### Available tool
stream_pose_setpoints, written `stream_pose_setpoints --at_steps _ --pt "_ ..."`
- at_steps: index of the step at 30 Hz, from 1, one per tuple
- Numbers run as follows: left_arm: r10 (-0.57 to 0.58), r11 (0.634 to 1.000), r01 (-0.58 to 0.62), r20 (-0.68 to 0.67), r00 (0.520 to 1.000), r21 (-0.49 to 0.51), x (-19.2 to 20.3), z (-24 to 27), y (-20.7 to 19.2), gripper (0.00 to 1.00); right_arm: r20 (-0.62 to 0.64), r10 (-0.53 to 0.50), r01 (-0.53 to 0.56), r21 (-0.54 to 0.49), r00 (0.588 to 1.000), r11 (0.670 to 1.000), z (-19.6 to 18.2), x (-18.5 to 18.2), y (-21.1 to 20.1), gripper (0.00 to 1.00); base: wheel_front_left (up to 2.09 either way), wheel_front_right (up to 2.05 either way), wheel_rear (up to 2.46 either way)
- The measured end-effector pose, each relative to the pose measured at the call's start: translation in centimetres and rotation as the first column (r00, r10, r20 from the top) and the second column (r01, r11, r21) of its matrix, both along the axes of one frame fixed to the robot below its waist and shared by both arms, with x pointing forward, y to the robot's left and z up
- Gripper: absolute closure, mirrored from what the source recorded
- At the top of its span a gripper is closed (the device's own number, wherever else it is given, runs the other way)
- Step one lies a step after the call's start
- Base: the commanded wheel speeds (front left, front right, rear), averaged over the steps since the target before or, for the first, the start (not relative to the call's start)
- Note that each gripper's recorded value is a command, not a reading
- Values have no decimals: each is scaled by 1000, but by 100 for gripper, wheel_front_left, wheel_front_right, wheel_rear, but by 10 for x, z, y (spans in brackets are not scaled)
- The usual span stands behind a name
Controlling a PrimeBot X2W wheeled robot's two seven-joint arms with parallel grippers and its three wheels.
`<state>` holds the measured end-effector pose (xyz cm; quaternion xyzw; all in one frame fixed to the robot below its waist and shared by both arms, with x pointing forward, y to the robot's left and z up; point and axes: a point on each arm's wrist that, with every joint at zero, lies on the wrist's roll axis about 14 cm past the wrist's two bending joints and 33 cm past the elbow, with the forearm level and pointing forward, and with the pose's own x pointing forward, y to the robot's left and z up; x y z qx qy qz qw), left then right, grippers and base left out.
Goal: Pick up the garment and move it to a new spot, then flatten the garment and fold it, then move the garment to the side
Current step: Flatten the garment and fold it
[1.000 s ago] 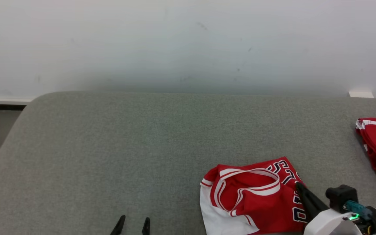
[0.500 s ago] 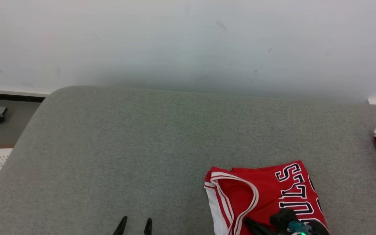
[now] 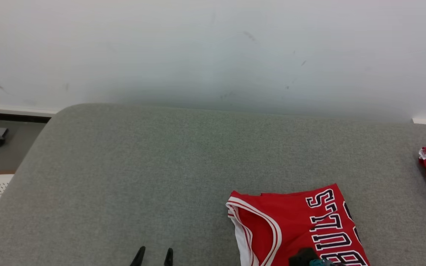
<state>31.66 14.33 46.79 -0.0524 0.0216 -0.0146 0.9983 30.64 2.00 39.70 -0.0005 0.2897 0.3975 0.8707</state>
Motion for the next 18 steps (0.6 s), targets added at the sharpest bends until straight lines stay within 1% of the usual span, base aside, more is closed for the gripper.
stream_pose_setpoints --at_steps 3,6,7,8,10,13,14,16,17,18 --pt "-9 1000 9 8 1000 -2 1 2 -3 0 29 -42 41 19 999 999 10 9 -13 100 0 0 0" --pt "-17 1000 17 18 1000 0 3 5 -4 0 70 -116 113 49 991 992 23 21 -37 100 0 0 0" --pt "-17 1000 17 18 1000 0 3 5 -4 0 70 -116 113 49 991 992 23 21 -37 100 0 0 0" --pt "-19 1000 19 22 1000 0 4 7 -5 0 91 -150 144 68 985 987 29 26 -46 100 0 0 0" --pt "-24 1000 24 32 999 0 6 10 -6 0 132 -216 206 86 967 975 40 35 -70 100 0 0 0" --pt "-31 1000 30 44 999 2 8 13 -7 0 206 -339 314 147 918 938 62 47 -108 100 0 0 0" --pt "-32 999 32 48 998 2 8 14 -8 0 225 -376 344 171 899 923 68 48 -119 90 0 0 0" --pt "-37 999 37 55 998 6 9 16 -9 0 269 -462 411 226 845 883 83 50 -143 51 0 0 0" --pt "-39 999 39 59 997 6 9 17 -9 0 294 -503 443 250 813 861 90 51 -157 3 0 0 0" --pt "-46 999 45 63 997 8 9 19 -10 0 320 -540 470 274 778 839 98 51 -169 0 0 0 0"
